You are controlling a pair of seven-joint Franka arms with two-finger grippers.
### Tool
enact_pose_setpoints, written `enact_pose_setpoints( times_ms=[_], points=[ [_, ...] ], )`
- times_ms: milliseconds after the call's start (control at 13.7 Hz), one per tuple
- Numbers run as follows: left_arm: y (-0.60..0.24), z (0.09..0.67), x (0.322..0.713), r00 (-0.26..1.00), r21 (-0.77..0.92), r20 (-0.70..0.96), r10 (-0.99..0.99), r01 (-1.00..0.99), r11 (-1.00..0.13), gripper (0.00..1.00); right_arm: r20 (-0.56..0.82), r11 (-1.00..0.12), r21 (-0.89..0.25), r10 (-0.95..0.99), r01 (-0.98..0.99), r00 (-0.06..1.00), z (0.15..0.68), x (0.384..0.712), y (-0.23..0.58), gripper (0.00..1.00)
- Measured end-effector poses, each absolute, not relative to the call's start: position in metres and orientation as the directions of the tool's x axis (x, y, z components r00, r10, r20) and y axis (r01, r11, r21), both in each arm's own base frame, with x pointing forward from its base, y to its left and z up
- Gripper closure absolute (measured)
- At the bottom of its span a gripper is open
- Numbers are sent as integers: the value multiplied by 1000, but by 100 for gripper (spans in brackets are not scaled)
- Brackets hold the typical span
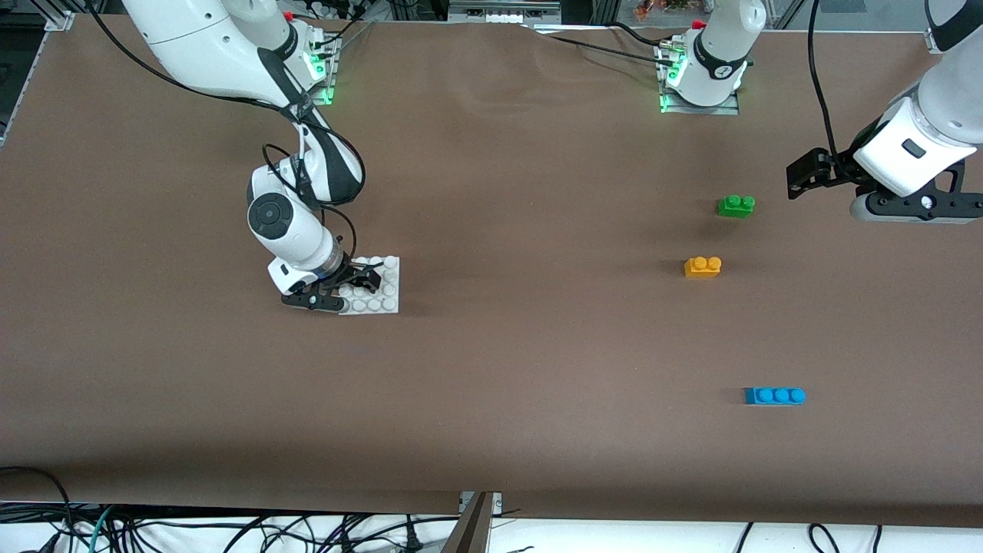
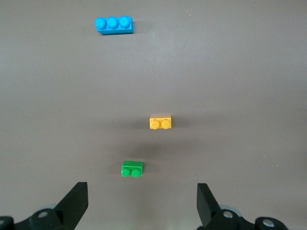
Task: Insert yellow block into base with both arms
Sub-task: 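Grip the white base plate edge with the right gripper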
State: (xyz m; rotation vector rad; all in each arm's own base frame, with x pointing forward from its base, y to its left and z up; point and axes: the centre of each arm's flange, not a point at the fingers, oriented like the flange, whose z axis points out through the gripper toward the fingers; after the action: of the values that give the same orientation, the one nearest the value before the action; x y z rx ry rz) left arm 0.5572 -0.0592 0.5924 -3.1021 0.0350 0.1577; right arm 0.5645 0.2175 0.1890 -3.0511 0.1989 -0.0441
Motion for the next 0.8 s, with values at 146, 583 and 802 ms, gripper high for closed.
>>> enact_pose_setpoints(
  times_ms=[146,583,802],
  points=[
    [-59,592,557,995,-34,-102,-21,-24,-999,0,26,-988,-85,-130,-127,991,190,565,217,22],
    [-59,592,557,995,-34,-102,-20,-24,-999,0,30,-988,-84,-131,-129,991,190,565,214,36],
    [-59,592,557,995,-34,-102,-20,-24,-999,0,32,-988,-85,-129,-126,991,191,565,215,36]
  ],
)
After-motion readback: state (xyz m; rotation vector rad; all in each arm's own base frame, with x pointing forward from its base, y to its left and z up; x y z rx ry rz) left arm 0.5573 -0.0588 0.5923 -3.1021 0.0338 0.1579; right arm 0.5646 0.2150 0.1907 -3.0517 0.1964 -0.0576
